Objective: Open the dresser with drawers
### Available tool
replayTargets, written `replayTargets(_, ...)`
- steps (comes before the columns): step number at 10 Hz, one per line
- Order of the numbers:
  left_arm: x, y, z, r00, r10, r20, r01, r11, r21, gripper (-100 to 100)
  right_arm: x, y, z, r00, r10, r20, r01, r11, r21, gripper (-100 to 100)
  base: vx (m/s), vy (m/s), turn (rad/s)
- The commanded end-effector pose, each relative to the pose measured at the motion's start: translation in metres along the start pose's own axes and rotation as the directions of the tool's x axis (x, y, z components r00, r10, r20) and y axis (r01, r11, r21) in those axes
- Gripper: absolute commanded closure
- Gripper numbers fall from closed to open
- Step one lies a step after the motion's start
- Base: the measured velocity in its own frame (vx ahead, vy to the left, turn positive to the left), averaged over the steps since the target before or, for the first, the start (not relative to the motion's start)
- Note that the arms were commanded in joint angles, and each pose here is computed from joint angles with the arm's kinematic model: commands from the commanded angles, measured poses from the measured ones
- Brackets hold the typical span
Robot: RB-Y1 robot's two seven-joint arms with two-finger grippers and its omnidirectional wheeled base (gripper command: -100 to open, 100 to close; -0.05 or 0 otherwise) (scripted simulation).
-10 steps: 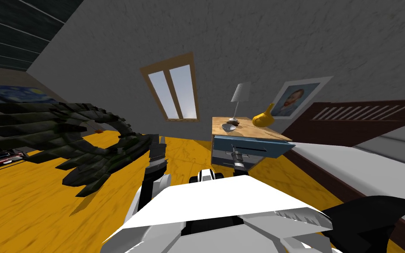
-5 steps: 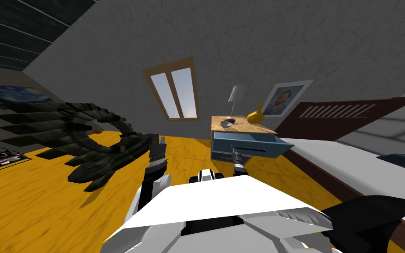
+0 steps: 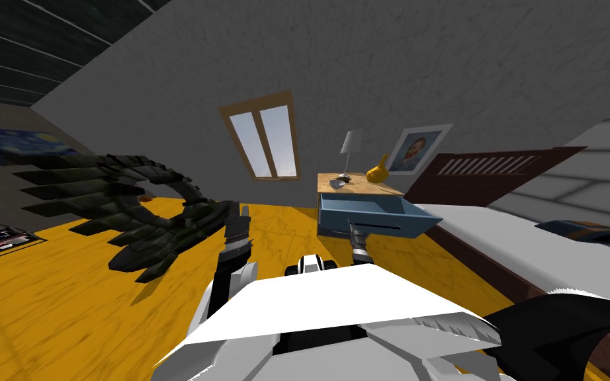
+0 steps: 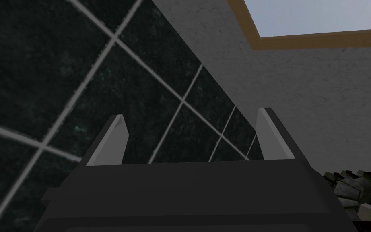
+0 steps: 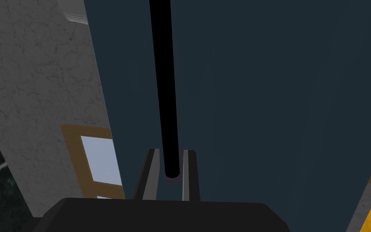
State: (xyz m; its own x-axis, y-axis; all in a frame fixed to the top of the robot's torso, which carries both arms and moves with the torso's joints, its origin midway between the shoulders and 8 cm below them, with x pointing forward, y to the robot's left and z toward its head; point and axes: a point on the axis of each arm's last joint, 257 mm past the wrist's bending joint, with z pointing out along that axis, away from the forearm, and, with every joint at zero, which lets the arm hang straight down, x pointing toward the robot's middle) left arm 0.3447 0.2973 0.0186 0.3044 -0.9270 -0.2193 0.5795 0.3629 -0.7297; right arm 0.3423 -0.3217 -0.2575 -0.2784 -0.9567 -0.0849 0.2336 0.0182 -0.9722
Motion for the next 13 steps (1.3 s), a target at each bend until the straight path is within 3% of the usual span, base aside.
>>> replayTargets(1, 0.0, 0.0, 0.0, 1.0, 0.0, 0.0, 0.0, 1.0, 0.0, 0, -0.004, -0.01, 0.003, 1.0, 0.003, 0.011, -0.003, 1.0, -0.003, -100, 0.027, 0.007, -0.068)
replayTargets(9, 0.0, 0.0, 0.0, 1.0, 0.0, 0.0, 0.0, 1.0, 0.0, 0, -0.022, -0.054, 0.013, 0.998, 0.008, 0.067, -0.008, 1.0, -0.004, -100, 0.026, 0.007, -0.068)
replayTargets(10, 0.0, 0.0, 0.0, 1.0, 0.0, 0.0, 0.0, 1.0, 0.0, 0, -0.02, -0.048, 0.01, 0.998, 0.008, 0.062, -0.007, 1.0, -0.012, -100, 0.008, 0.003, -0.013)
replayTargets(11, 0.0, 0.0, 0.0, 1.0, 0.0, 0.0, 0.0, 1.0, 0.0, 0, -0.021, -0.048, 0.01, 0.998, 0.007, 0.064, -0.006, 1.0, -0.015, 0, 0.0, 0.0, 0.0)
replayTargets(13, 0.0, 0.0, 0.0, 1.0, 0.0, 0.0, 0.0, 1.0, 0.0, 0, -0.02, -0.047, 0.009, 0.998, 0.006, 0.064, -0.005, 1.0, -0.018, 0, 0.0, 0.0, 0.0)
